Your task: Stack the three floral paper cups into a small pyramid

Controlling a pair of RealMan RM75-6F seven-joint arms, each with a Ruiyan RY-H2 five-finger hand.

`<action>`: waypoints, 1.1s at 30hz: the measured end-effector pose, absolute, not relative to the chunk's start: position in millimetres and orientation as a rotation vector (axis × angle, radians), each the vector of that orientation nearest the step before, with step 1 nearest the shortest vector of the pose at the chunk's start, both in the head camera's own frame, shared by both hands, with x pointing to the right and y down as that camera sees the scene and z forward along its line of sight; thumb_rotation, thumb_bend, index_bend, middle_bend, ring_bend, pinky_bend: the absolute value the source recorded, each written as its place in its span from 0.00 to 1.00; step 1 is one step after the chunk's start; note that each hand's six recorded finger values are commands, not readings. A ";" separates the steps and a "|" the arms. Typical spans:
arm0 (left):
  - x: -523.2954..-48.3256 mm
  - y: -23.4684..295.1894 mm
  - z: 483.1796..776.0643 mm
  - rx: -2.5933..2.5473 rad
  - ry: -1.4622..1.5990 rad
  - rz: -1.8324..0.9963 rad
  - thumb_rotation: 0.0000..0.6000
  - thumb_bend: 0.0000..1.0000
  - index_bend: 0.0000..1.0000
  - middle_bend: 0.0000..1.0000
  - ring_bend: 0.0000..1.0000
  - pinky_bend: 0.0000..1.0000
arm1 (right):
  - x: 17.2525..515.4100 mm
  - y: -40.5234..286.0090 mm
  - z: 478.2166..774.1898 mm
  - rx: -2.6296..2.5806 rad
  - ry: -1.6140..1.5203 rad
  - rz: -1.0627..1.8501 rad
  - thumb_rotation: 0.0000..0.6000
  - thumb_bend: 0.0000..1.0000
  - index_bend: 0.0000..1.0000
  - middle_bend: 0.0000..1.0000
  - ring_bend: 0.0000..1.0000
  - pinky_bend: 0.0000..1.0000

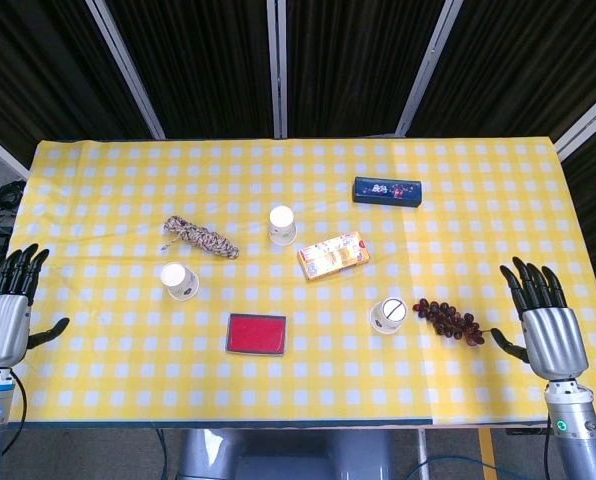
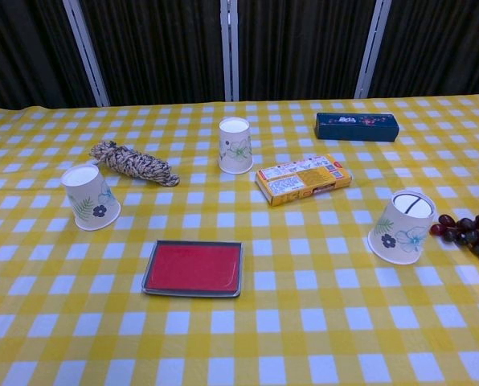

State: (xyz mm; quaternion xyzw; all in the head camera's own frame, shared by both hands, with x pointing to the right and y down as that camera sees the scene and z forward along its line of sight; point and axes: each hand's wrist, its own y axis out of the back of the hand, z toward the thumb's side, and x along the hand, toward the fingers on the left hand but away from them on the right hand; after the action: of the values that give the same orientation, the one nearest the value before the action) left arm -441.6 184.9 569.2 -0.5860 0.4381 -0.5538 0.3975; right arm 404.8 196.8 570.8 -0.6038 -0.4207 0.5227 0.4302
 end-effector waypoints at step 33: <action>-414.9 151.5 597.8 -1.587 1.007 -1.430 1.00 0.25 0.23 0.00 0.00 0.00 | 413.7 189.4 577.4 -1.519 -1.070 1.342 1.00 0.10 0.06 0.00 0.00 0.00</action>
State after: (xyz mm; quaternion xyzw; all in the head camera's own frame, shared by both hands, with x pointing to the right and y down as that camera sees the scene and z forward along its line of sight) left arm -414.9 151.5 597.8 -0.6214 0.3943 -0.5602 0.3802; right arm 413.7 189.4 577.4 -0.6038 -0.4253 0.5334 0.4124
